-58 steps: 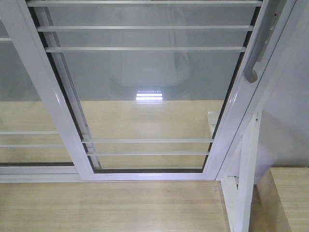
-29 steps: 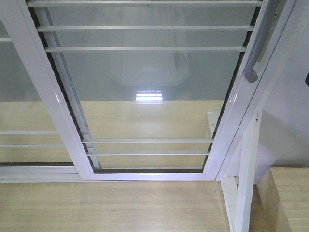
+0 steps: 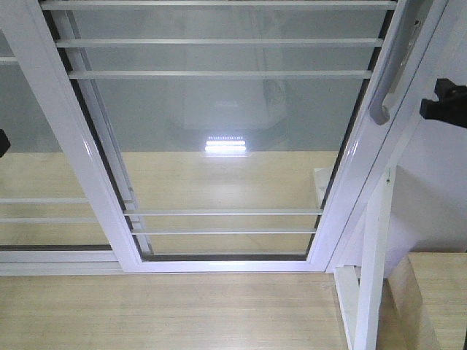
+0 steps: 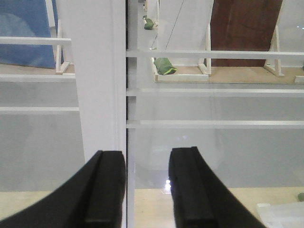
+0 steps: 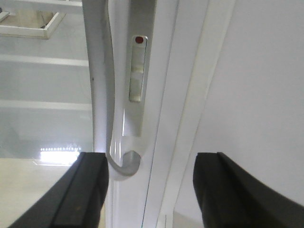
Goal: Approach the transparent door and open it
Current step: 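Open the right gripper and close it around the silver door handle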
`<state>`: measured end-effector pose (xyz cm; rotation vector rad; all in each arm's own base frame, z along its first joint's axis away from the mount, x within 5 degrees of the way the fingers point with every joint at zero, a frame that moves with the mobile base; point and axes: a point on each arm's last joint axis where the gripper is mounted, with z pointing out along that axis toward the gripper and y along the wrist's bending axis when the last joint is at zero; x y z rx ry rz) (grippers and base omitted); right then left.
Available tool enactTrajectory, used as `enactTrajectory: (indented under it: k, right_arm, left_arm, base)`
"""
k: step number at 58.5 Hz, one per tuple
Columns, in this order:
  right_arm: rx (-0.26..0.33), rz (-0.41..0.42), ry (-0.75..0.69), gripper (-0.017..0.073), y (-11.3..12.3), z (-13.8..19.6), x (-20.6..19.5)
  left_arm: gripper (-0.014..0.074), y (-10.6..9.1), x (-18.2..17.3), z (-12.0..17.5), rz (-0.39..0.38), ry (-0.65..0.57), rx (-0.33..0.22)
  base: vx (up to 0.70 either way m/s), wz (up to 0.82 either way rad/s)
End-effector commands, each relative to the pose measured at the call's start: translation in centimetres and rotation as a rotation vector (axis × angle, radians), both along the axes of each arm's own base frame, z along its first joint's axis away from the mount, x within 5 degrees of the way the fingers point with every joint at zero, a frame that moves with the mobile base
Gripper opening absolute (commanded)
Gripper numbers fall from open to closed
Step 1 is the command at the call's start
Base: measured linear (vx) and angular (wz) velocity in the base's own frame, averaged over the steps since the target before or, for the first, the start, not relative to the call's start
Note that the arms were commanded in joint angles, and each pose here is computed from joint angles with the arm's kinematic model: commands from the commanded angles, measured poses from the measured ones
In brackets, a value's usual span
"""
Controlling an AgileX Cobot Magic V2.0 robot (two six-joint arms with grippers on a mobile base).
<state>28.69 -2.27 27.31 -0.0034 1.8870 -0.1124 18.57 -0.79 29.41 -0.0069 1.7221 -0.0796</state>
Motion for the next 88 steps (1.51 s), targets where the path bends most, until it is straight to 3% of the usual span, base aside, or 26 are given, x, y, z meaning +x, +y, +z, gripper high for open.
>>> enactTrajectory:
  k: [1,12,19,27,34,49,69,88]
  right_arm:
    - [0.001,0.011,-0.153,0.0477,-0.1,2.9,2.4]
    - [0.042,0.051,-0.116,0.0477,0.0,2.8,6.2]
    - [0.008,0.123,-0.137,0.0477,0.5,2.9,7.6]
    - [0.067,0.162,-0.132,0.0477,0.8,2.3,8.9]
    - [0.009,0.214,-0.109,0.0477,1.0,1.5,10.2]
    - [0.046,0.217,-0.127,0.0477,0.9,0.8,13.0]
    - [0.045,0.217,-0.134,0.0477,0.6,-0.1,15.9]
    - [0.111,0.252,-0.178,0.0477,1.5,0.2,16.3]
  left_arm:
    - [0.0380,-0.2,0.3,1.8,-0.008,-0.107,-0.022]
    - [0.0380,-0.2,0.6,1.5,-0.008,-0.095,-0.022]
    - [0.0380,-0.2,0.8,1.4,-0.008,-0.086,-0.021]
    - [0.0380,-0.2,1.0,1.2,-0.008,-0.077,-0.021]
    - [0.0380,-0.2,1.0,1.2,-0.008,-0.077,-0.021]
    - [0.0380,-0.2,1.0,1.2,-0.008,-0.077,-0.021]
    - [0.0380,-0.2,1.0,1.2,-0.008,-0.077,-0.021]
    - [0.0380,-0.2,1.0,1.2,-0.008,-0.077,-0.021]
  base:
    - [0.00,0.00]
    - [0.00,0.00]
    - [0.00,0.00]
    - [0.00,0.00]
    - [0.00,0.00]
    - [0.00,0.00]
    - [0.00,0.00]
    - [0.00,0.00]
